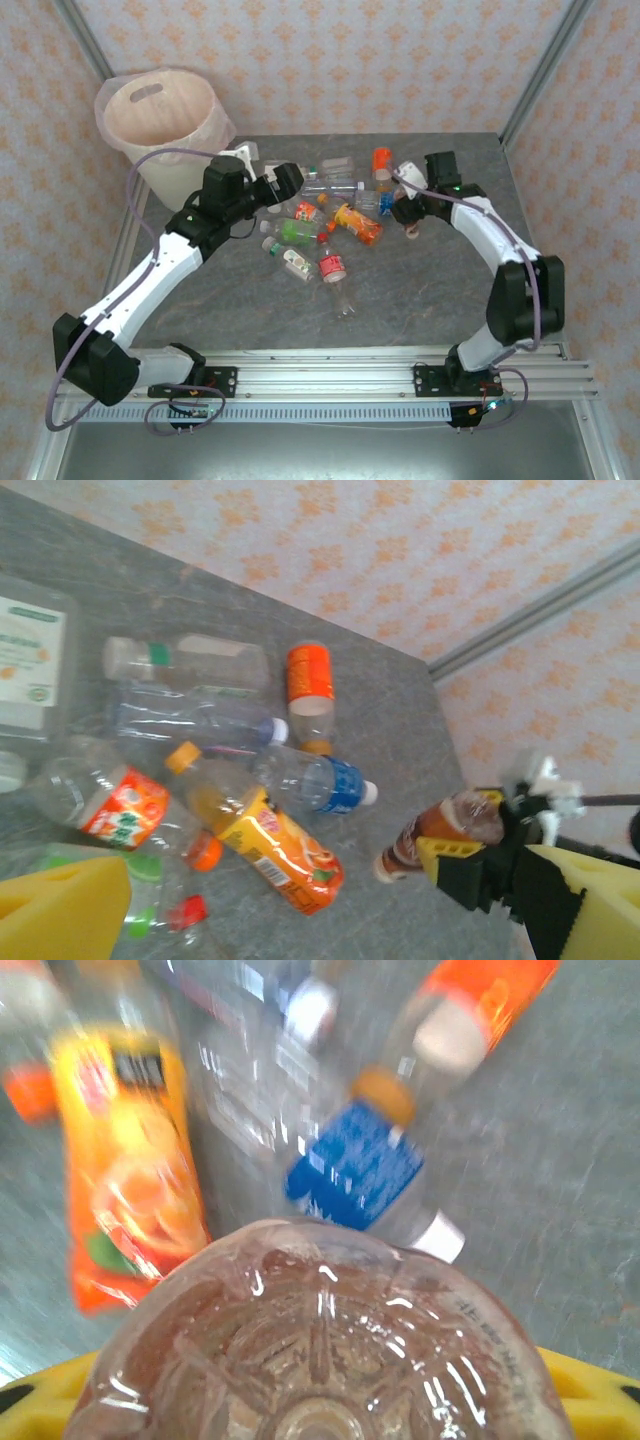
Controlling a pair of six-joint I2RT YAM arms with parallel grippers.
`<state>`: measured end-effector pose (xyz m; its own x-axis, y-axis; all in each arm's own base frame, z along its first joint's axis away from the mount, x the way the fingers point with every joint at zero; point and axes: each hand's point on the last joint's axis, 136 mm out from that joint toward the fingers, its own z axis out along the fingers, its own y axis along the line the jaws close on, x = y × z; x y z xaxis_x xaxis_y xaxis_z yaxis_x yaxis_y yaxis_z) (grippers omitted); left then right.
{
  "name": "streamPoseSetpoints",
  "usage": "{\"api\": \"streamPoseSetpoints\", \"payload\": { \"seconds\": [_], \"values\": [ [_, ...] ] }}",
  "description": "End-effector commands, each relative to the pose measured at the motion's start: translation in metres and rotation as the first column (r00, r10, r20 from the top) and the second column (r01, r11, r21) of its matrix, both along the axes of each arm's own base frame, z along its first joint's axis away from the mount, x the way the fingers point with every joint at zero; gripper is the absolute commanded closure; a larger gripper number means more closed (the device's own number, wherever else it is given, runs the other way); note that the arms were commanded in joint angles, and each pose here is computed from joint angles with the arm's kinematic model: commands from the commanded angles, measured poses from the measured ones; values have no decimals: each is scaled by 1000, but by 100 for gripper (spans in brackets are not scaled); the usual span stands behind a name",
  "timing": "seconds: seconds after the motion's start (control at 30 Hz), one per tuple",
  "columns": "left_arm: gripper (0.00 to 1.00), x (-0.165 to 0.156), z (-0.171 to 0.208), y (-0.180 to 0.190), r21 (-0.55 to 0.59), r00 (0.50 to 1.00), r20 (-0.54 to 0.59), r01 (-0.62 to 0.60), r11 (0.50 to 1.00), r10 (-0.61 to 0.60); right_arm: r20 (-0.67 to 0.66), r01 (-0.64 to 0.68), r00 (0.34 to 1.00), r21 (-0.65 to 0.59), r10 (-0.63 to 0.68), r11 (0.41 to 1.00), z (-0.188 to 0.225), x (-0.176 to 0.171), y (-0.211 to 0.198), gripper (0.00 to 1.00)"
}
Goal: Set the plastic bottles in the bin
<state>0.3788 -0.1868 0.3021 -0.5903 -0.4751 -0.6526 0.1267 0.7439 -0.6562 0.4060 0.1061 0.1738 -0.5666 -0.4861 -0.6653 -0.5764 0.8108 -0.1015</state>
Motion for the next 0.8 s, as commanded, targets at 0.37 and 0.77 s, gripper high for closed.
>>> {"api": "streamPoseSetpoints", "payload": {
  "seconds": [0.37,0.77],
  "values": [
    [0,-3,41,-104,52,899,159,405,913,-408,-184,353,927,724,-327,592,137,0,19,61],
    [0,-32,33,-143,354,733,118,600,718,-670,-431,373,901,829,51,416,160,-26,72,63]
  ]
}}
